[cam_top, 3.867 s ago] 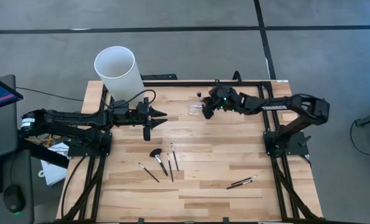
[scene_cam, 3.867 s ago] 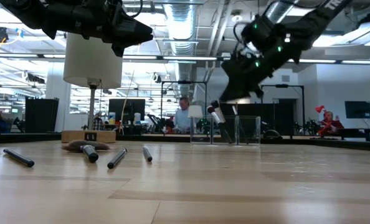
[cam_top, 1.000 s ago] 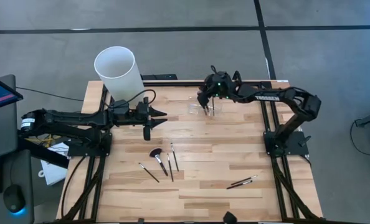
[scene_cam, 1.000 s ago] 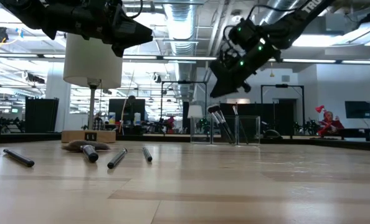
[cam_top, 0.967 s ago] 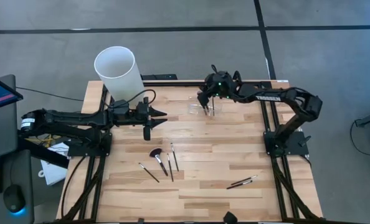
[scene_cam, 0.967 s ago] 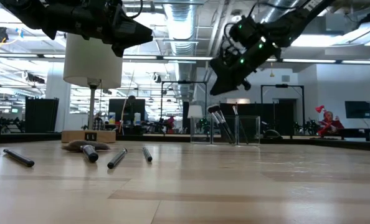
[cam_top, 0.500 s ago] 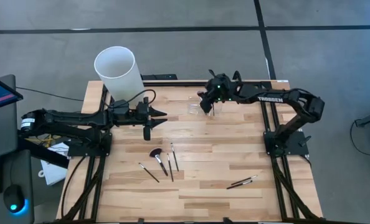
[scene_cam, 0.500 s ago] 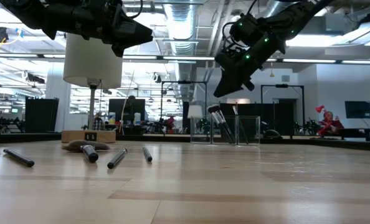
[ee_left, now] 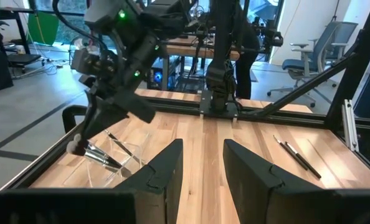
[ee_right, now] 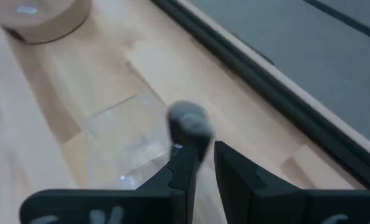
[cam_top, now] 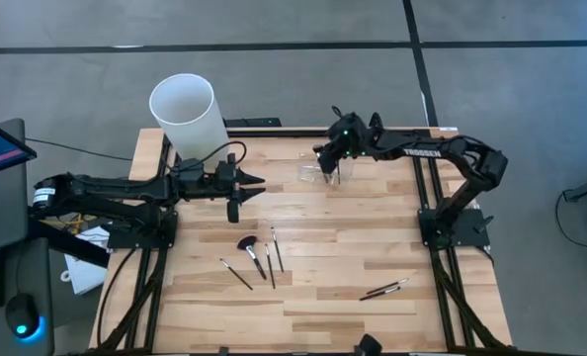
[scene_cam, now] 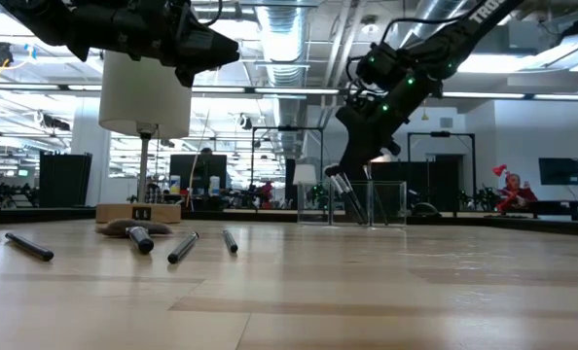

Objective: Put items in baskets/containers
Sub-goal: Put the black eyeshadow brush into the transparent organizer

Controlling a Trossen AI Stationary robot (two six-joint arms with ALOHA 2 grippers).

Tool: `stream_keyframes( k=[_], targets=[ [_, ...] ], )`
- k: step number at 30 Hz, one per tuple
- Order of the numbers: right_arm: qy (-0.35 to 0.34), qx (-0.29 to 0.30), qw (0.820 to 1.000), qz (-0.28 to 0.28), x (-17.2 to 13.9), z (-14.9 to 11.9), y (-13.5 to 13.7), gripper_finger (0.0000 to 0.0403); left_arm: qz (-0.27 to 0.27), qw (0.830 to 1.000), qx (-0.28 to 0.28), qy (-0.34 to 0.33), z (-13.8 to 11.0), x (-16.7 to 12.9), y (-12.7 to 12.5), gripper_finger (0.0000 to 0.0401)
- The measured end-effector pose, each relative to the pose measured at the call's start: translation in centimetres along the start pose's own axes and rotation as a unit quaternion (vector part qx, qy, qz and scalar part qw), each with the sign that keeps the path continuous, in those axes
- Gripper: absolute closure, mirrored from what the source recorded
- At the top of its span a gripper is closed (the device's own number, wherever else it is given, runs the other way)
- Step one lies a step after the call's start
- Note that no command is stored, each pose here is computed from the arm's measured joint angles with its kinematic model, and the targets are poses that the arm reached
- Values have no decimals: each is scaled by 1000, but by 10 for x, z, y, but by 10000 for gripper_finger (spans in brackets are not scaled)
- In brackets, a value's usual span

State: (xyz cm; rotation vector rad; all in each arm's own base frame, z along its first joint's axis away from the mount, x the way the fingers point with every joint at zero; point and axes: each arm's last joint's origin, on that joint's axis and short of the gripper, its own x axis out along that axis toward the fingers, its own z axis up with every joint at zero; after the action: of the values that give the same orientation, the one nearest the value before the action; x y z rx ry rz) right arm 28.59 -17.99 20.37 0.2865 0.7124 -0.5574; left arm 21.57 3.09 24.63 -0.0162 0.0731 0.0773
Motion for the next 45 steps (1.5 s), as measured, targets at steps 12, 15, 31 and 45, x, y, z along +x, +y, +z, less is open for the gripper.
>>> stream_keyframes(
  k=[12,15,31,45],
  targets=[
    [-44,-1,999,11,-1,9,-1,353,0,1000,2,-3,1,0,0,288],
    [-35,2,999,11,-1,7,-2,353,0,1000,2,-3,1,0,0,288],
    [-51,7,998,30,-28,14,15,353,0,1000,2,-7,1,0,0,288],
    [99,24,993,65,-93,-30,100,347,0,1000,2,-7,1,0,0,288]
  ],
)
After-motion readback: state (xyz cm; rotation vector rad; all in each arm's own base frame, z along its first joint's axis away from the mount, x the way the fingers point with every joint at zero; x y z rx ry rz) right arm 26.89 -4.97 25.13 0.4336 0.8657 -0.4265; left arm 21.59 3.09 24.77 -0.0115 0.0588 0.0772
